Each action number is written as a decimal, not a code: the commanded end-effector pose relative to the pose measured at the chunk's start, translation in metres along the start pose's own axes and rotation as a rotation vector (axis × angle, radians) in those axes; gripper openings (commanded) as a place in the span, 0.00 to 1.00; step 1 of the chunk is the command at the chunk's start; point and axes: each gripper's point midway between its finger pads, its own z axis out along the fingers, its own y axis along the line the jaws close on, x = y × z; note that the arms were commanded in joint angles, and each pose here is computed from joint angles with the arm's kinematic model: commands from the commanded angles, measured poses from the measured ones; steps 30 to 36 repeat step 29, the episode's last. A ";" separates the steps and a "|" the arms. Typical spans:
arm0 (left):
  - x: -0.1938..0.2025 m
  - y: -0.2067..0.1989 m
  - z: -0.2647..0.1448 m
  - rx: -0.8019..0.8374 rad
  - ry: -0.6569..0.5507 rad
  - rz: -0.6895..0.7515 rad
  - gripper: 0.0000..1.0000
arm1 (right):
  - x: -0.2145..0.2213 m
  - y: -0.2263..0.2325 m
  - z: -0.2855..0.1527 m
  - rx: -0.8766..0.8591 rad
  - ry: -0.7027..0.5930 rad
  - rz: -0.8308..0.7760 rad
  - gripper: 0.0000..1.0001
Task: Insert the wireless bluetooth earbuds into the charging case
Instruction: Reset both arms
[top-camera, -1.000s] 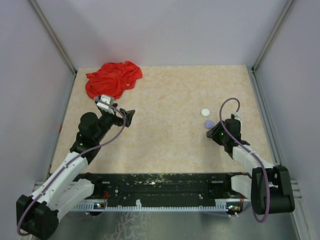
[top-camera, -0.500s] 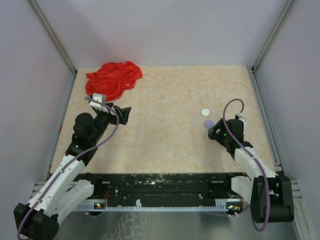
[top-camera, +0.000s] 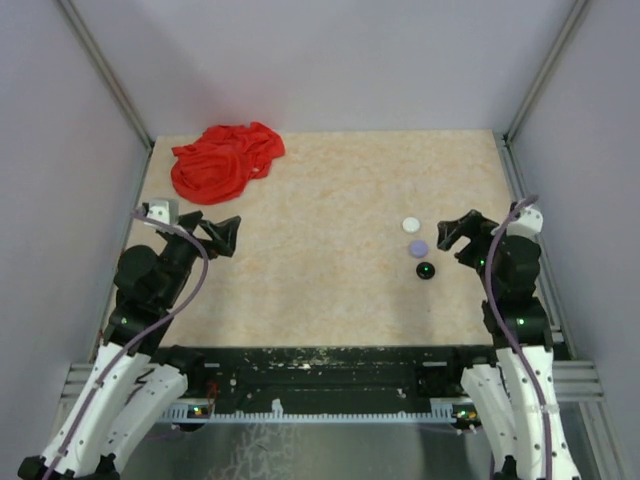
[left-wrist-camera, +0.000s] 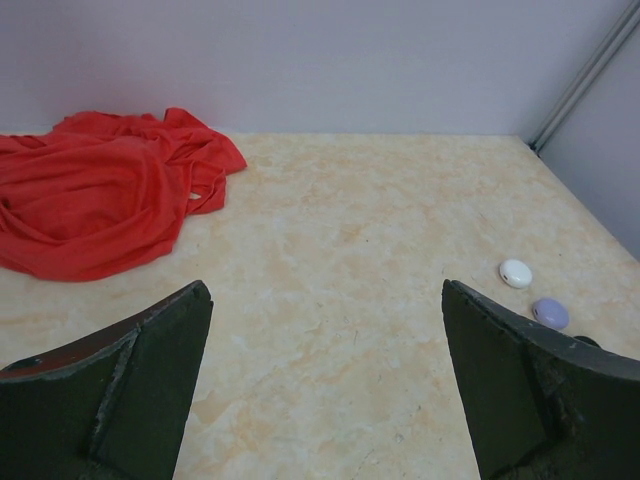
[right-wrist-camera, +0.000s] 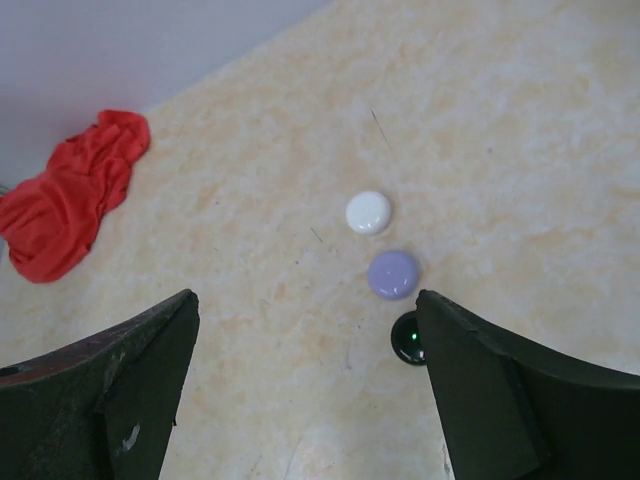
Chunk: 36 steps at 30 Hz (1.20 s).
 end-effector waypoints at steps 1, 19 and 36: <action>0.006 0.009 -0.015 -0.024 -0.013 0.034 1.00 | -0.039 0.021 -0.038 -0.093 -0.115 -0.151 0.89; 0.020 0.002 -0.017 0.039 -0.009 0.043 1.00 | -0.047 0.010 -0.059 -0.097 -0.264 -0.328 0.90; 0.023 -0.003 -0.016 0.071 0.008 0.046 1.00 | -0.050 0.012 -0.062 -0.111 -0.292 -0.336 0.90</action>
